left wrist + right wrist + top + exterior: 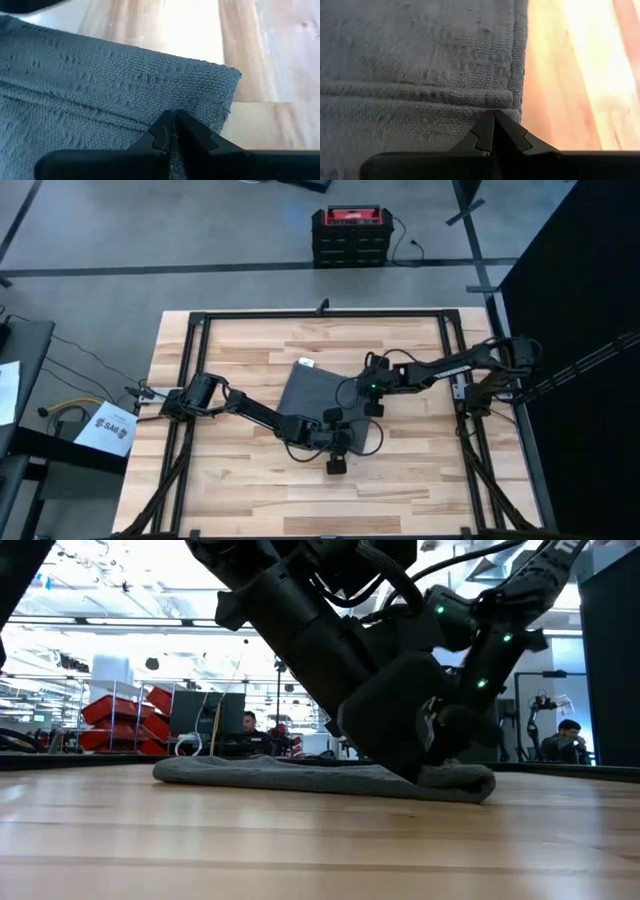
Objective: Roll towel
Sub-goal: Roll the gray towel
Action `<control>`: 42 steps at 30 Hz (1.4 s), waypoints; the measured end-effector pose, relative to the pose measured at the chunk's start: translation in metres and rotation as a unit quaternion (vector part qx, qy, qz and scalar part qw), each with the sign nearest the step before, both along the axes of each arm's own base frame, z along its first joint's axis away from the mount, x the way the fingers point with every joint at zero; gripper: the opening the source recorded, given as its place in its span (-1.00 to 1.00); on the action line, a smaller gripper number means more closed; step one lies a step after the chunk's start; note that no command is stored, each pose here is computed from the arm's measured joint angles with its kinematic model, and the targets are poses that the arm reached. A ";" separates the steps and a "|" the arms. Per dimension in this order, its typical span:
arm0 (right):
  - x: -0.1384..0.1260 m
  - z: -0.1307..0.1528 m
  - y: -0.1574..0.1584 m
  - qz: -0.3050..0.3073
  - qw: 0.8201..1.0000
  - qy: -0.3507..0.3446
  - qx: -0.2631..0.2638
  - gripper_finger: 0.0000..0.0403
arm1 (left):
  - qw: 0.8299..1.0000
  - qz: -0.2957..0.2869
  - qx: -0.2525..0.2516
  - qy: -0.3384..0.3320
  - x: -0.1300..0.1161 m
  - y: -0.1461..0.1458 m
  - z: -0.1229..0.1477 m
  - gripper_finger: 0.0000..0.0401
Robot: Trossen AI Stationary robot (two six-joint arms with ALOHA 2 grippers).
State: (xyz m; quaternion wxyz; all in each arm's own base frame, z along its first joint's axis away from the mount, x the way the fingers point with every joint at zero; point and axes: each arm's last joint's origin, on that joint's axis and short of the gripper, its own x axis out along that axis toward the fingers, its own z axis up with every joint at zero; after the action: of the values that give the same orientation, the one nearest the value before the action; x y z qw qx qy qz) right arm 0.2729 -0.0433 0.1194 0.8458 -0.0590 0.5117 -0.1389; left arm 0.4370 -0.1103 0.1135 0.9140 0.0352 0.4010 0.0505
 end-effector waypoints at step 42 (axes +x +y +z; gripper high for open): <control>-0.057 0.036 0.090 0.061 0.990 -0.102 0.080 -1.00 | 1.000 -0.004 -0.007 -0.012 0.001 -0.001 0.002 -0.93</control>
State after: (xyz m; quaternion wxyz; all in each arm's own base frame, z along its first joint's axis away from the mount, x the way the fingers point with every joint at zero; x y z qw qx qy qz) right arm 0.2158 0.0467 0.1551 0.9024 -0.0074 0.4279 -0.0508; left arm 0.4385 -0.1115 0.1151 0.9192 0.0297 0.3902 0.0442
